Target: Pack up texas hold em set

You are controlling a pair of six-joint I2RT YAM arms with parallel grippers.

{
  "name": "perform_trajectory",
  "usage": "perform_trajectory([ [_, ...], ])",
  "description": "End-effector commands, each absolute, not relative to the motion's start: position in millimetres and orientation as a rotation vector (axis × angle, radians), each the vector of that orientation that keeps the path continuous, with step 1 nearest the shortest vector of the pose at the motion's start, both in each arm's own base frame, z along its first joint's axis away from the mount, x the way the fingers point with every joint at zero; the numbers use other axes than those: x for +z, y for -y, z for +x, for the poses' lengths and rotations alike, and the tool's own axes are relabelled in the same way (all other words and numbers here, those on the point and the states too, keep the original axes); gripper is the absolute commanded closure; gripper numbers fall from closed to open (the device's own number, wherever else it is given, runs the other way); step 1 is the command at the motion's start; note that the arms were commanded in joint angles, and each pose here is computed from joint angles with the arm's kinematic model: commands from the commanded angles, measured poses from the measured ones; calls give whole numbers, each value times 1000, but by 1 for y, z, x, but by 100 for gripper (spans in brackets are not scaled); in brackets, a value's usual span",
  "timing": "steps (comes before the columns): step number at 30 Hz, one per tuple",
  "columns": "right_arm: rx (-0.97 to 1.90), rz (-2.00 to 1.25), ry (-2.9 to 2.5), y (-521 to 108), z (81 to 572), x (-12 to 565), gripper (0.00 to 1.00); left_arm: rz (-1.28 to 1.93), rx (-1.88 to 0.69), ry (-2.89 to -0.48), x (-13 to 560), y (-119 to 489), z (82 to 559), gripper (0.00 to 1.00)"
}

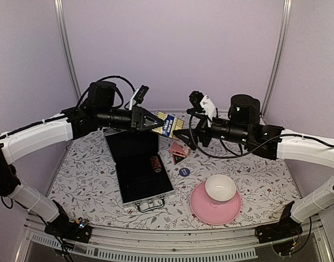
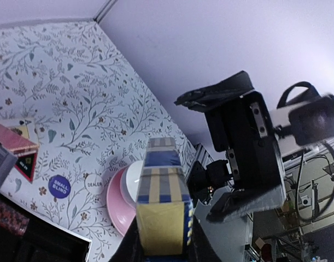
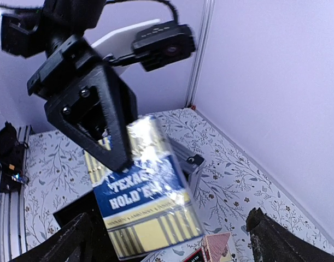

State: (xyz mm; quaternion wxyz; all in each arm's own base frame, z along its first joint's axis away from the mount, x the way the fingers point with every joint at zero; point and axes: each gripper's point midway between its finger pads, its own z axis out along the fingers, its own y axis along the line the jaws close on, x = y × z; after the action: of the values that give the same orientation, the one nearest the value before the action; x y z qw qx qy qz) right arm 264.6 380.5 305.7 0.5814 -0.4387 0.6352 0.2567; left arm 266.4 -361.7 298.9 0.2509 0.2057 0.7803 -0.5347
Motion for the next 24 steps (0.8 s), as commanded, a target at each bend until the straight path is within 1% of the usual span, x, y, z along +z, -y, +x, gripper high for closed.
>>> perform_trajectory([
  [1, 934, -850, -1427, -349, 273, 347, 1, 570, -1385, -1735, 369, 344, 279, 100],
  [4, 1166, -765, -1415, -340, 278, 358, 1, 548, -1367, -1637, 378, 334, 282, 100],
  [7, 1387, -745, -1397, -349, 275, 366, 0, 566, -1381, -1565, 384, 331, 278, 100],
  [11, 1588, -803, -1354, -365, 265, 372, 6, 583, -1402, -1511, 389, 330, 273, 100],
  [17, 1676, -839, -1347, -380, 260, 370, 10, 627, -1453, -1466, 391, 333, 264, 100],
  [22, 1709, -856, -1348, -394, 258, 371, 16, 655, -1471, -1466, 389, 335, 260, 100],
  [24, 1717, -865, -1341, -397, 256, 374, 20, 666, -1478, -1465, 389, 335, 257, 100],
])
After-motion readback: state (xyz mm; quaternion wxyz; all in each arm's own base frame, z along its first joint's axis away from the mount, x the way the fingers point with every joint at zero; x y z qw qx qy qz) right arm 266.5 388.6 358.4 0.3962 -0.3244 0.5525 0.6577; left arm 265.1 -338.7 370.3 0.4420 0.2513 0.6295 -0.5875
